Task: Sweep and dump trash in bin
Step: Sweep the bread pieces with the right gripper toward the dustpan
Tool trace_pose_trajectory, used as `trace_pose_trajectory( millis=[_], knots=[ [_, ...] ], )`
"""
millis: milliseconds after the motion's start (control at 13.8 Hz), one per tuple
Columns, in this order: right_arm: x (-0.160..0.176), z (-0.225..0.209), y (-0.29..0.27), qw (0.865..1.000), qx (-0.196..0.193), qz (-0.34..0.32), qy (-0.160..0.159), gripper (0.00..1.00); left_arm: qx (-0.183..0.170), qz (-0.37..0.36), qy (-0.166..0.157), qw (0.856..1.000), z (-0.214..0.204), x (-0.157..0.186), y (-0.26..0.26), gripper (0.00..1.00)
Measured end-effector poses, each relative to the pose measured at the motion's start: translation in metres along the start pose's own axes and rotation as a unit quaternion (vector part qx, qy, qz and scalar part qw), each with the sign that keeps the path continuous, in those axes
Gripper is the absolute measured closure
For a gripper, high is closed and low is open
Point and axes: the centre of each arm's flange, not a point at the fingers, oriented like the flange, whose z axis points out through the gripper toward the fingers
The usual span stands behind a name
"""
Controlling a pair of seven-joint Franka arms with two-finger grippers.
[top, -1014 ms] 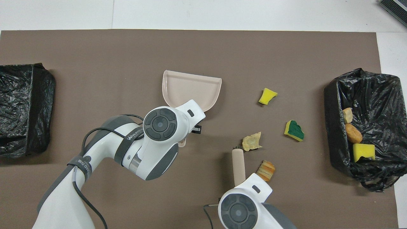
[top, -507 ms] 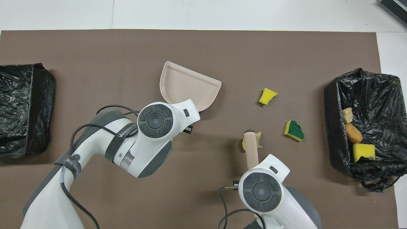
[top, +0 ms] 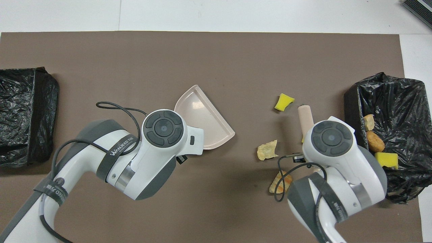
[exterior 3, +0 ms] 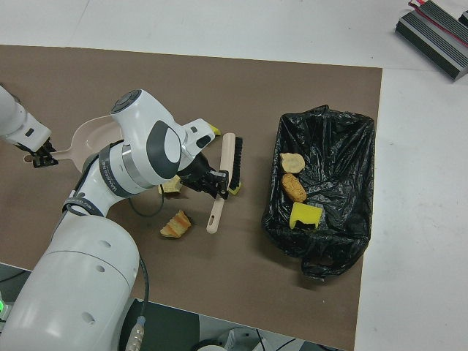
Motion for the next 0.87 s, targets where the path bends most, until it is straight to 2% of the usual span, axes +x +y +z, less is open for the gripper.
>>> trace_pose_trajectory(
  millis=[217,362,507,652,869],
  knots=[
    [-0.008,0.028,-0.006,0.999,-0.035,0.006,-0.018,0.75,0.0,0.049,-0.011,0.999,0.007,0.003,0.033,0.67],
    [-0.01,0.039,-0.016,0.999,-0.04,0.004,-0.028,0.75,0.0,0.062,-0.015,0.998,0.011,0.007,0.044,0.67],
    [-0.007,0.046,-0.037,0.999,-0.039,0.005,-0.022,0.75,-0.001,0.067,-0.015,0.998,0.013,0.006,0.044,0.67],
    [-0.004,0.045,-0.064,1.0,-0.012,0.008,-0.017,0.75,-0.004,0.073,-0.02,0.997,0.019,0.004,0.045,0.67],
    [-0.007,0.02,-0.102,0.999,0.049,0.011,-0.021,0.75,-0.008,0.092,-0.025,0.995,0.024,0.001,0.045,0.67]
  ],
)
